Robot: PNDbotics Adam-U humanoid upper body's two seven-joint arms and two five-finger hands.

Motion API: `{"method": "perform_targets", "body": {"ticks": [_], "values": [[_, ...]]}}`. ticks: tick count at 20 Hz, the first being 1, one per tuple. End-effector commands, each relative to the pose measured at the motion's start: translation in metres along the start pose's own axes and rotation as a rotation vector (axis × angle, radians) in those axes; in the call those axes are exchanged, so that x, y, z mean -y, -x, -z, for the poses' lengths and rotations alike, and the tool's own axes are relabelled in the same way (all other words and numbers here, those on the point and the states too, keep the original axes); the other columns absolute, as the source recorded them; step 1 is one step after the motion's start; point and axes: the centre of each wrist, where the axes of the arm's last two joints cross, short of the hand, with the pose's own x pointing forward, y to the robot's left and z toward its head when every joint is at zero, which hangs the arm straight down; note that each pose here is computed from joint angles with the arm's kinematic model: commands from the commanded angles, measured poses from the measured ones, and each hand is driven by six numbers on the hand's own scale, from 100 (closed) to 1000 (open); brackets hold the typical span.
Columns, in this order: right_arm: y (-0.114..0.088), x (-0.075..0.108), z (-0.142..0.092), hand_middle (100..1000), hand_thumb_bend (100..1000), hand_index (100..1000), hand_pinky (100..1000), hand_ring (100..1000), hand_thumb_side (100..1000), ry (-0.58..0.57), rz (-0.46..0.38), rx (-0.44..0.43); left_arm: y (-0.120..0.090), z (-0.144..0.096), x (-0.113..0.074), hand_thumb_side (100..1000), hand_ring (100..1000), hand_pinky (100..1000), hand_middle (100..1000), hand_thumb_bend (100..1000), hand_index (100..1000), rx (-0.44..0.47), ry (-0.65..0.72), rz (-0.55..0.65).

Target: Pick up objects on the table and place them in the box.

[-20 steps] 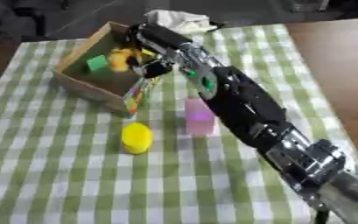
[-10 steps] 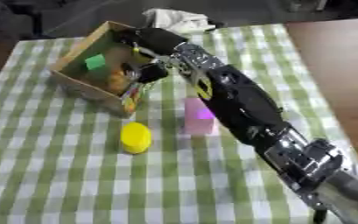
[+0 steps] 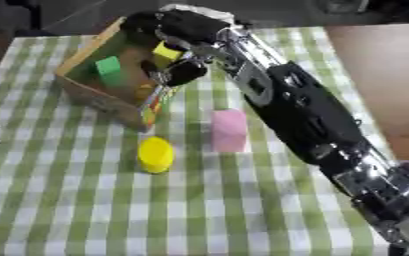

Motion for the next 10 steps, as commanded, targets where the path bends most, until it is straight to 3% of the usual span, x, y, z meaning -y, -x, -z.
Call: {"method": "perform_targets", "body": {"ticks": [1,2,3,5,10], "values": [[-0.009,0.026,-0.006,940,100,998,837,821,363,0.007,-0.008,0.028,-0.006,0.0,-0.006,639,610,543,554,100,878,0.014,-0.006,0.036],[-0.01,0.027,-0.006,940,100,998,837,821,363,0.005,-0.004,0.028,-0.006,0.0,-0.006,639,610,543,554,100,878,0.014,-0.007,0.037],[-0.012,0.027,-0.008,966,100,1000,845,826,215,-0.007,-0.002,0.035,-0.006,-0.001,-0.008,635,609,543,553,100,878,0.009,-0.016,0.042],[-0.018,0.018,-0.016,973,100,1000,848,827,180,-0.07,-0.002,0.077,-0.005,-0.005,-0.015,638,609,542,552,100,878,-0.007,-0.053,0.072],[-0.038,-0.005,-0.039,987,100,1000,860,840,206,-0.191,0.036,0.209,-0.003,-0.011,-0.017,648,608,541,552,100,878,-0.042,-0.085,0.093]]}}
